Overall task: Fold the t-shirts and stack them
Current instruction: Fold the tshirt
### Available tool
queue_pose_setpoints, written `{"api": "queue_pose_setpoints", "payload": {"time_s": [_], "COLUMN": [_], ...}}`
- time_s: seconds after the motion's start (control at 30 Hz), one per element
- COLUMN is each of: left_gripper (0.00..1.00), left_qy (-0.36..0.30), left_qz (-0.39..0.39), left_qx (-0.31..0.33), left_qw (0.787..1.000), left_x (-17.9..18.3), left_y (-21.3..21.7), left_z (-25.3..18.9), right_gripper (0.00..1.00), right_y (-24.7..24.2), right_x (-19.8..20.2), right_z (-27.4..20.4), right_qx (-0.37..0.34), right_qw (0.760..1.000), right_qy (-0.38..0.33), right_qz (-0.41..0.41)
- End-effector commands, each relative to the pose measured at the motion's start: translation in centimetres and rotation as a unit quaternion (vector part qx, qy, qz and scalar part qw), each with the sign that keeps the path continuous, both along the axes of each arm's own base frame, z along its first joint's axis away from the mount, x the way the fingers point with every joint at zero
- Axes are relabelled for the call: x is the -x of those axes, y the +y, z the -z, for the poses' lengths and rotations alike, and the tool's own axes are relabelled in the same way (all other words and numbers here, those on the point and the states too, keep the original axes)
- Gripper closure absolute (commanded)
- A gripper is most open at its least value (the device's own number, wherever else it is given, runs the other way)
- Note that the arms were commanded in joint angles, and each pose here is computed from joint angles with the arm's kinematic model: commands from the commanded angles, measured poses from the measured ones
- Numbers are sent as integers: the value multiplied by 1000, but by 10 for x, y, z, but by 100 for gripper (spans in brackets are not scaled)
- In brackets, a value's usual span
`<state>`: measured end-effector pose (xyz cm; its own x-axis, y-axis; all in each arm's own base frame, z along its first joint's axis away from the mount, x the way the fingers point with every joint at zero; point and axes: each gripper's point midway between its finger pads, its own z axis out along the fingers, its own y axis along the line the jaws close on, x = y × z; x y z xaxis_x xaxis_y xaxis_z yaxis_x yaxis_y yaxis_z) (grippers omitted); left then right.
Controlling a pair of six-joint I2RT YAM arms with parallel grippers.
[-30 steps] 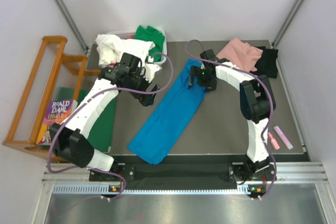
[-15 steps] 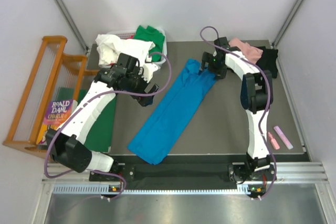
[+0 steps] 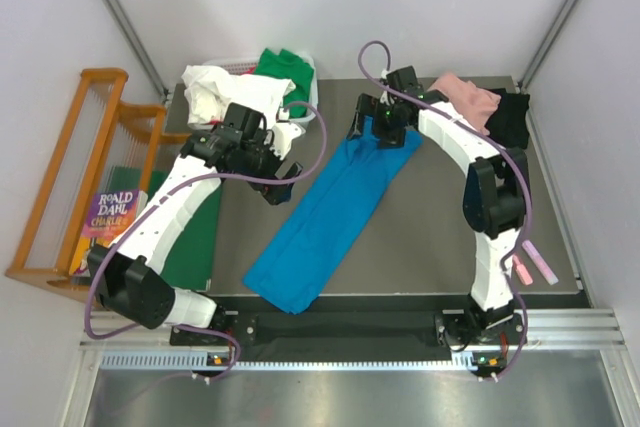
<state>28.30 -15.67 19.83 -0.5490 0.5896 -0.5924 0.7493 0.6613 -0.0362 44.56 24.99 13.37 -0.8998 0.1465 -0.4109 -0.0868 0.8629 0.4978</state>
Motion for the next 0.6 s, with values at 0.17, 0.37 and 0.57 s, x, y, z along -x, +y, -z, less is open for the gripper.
{"api": "queue_pose_setpoints", "payload": {"time_s": [0.17,0.37,0.57], "left_gripper": [1,1,1], "left_qy": [-24,-26,-28], "left_qz": [-1,0,3], "left_qx": [10,4,1], "left_qw": [1000,1000,1000], "left_x": [-1,-1,0], "left_y": [1,3,5], "left_z": [-10,-8,-6], "right_gripper": [0,0,0], "right_y": [13,13,-13], "right_x": [10,9,-6], "right_z": [62,87,107], "right_qx": [-13,2,47], "right_qw": [999,998,995], "right_qy": [50,69,77], "right_qz": [6,10,40]}}
